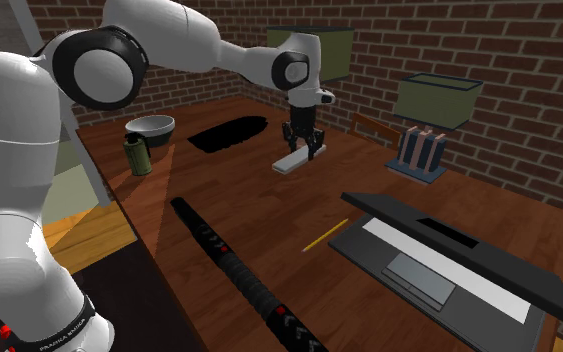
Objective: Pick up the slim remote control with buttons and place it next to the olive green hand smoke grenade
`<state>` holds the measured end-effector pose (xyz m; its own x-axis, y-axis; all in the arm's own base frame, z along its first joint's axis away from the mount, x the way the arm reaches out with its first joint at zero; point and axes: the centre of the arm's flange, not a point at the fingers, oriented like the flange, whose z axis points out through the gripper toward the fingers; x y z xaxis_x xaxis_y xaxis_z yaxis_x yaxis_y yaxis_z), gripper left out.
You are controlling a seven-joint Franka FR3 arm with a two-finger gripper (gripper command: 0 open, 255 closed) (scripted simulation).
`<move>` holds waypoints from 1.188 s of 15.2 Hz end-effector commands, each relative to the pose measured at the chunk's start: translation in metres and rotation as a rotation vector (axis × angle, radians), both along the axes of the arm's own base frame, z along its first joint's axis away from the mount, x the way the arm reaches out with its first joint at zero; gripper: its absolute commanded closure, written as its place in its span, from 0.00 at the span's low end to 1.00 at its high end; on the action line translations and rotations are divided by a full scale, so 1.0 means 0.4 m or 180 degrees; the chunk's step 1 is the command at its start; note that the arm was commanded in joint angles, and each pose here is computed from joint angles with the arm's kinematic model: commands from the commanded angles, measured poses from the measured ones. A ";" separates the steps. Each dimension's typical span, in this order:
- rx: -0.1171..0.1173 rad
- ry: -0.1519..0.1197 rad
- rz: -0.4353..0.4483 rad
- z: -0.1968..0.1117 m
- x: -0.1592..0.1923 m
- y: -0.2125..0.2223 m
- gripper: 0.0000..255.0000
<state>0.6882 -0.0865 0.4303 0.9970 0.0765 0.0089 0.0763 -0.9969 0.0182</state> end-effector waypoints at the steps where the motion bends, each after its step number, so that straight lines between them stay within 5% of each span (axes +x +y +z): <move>1: 0.0000 0.0000 0.0000 0.028 0.000 0.002 1.00; 18: 0.0000 0.0000 0.0000 0.252 0.000 0.002 1.00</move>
